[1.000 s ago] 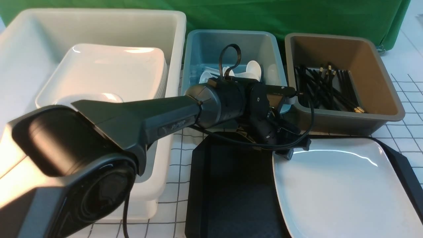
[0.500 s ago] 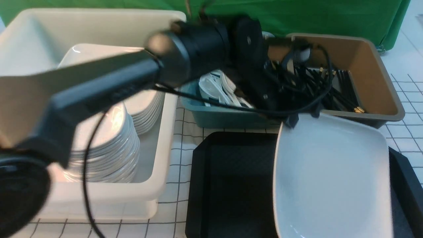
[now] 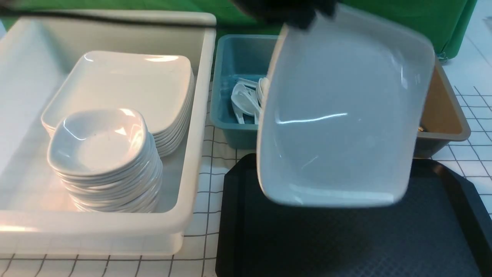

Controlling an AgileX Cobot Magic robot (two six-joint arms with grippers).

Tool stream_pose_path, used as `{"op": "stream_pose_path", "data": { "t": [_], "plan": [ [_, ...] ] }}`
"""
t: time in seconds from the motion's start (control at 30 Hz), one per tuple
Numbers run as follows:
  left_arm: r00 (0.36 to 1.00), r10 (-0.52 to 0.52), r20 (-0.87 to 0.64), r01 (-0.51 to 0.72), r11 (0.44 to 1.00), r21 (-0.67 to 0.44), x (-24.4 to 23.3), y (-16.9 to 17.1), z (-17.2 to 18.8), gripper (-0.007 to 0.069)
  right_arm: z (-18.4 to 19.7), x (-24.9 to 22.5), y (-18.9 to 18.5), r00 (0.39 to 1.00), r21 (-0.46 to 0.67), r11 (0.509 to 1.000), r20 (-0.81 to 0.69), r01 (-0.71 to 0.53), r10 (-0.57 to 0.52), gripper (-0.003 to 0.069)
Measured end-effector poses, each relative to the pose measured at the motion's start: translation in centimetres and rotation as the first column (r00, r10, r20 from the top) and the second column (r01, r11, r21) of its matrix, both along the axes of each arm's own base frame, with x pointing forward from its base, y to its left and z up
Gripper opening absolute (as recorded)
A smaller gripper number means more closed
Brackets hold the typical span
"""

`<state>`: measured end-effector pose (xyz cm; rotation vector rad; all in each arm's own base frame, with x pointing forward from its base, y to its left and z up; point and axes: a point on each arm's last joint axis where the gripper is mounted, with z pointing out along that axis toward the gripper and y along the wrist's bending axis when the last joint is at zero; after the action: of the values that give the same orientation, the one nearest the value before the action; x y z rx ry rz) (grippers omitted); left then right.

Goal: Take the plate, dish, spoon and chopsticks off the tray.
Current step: Use the left arm to put the plate into the large storage box on the left

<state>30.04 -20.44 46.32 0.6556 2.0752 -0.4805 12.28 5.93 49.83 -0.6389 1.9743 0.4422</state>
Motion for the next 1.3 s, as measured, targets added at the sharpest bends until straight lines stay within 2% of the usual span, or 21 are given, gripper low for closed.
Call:
{"op": "stream_pose_path", "data": {
  "t": [0.13,0.3,0.37,0.4,0.47,0.5,0.53,0.63,0.67,0.7,0.8,0.93,1.07,1.3],
  "plan": [
    [0.977,0.192,0.088,-0.185,0.98,-0.078,0.8,7.2,4.5,0.0007,0.4,1.7,1.6,0.988,0.068,0.986,-0.012,-0.153,0.155,0.0006],
    [0.883,0.465,0.067,-0.445,0.874,-0.196,1.6,17.5,6.6,0.0009,-0.4,4.9,4.2,0.959,0.072,0.961,-0.079,-0.268,0.273,0.0006],
    [0.849,0.526,0.036,-0.504,0.83,-0.237,1.7,20.6,6.4,0.0011,-0.8,5.6,5.4,0.944,0.059,0.95,-0.103,-0.308,0.312,0.0006],
    [0.815,0.579,-0.005,-0.556,0.781,-0.284,1.9,23.8,5.8,0.0013,-1.4,6.2,6.8,0.928,0.042,0.937,-0.134,-0.346,0.348,0.0006],
    [0.782,0.62,-0.055,-0.6,0.726,-0.336,2.0,27.1,4.7,0.0015,-1.8,6.6,8.4,0.912,0.023,0.924,-0.154,-0.381,0.38,0.0006],
    [0.777,0.626,-0.067,-0.607,0.717,-0.341,2.1,27.4,4.3,0.0016,-1.9,6.8,8.6,0.91,0.025,0.924,-0.163,-0.382,0.381,0.0006],
    [0.743,0.658,-0.122,-0.645,0.655,-0.395,2.1,30.0,2.8,0.0016,-2.1,7.0,10.1,0.901,0.014,0.914,-0.164,-0.405,0.401,0.0006],
    [0.682,0.696,-0.225,-0.707,0.548,-0.447,2.5,33.0,-1.2,0.0016,-2.4,7.5,12.1,0.89,-0.006,0.902,-0.165,-0.431,0.424,0.0006],
    [0.659,0.707,-0.257,-0.727,0.511,-0.459,2.8,33.6,-2.7,0.0018,-2.4,7.6,12.7,0.887,-0.011,0.899,-0.164,-0.439,0.431,0.0006],
    [0.658,0.709,-0.252,-0.725,0.508,-0.465,2.8,33.7,-2.7,0.0018,-2.3,7.6,12.7,0.887,-0.012,0.898,-0.161,-0.441,0.433,0.0006],
    [0.577,0.726,-0.374,-0.79,0.38,-0.481,3.5,34.2,-9.1,0.002,-2.6,8.0,14.1,0.876,-0.022,0.887,-0.165,-0.462,0.452,0.0006],
    [0.511,0.749,-0.422,-0.82,0.276,-0.502,4.1,33.4,-13.0,0.002,-2.7,8.2,14.3,0.876,-0.028,0.887,-0.169,-0.462,0.451,0.0006],
    [0.481,0.771,-0.418,-0.834,0.256,-0.489,5.1,31.8,-15.0,0.0021,-2.7,8.2,14.4,0.877,-0.037,0.886,-0.168,-0.462,0.45,0.0006],
    [0.48,0.773,-0.414,-0.856,0.309,-0.415,6.5,30.2,-17.6,0.0021,-2.9,8.1,14.3,0.873,-0.05,0.883,-0.182,-0.467,0.452,0.0006]
  ]
}}
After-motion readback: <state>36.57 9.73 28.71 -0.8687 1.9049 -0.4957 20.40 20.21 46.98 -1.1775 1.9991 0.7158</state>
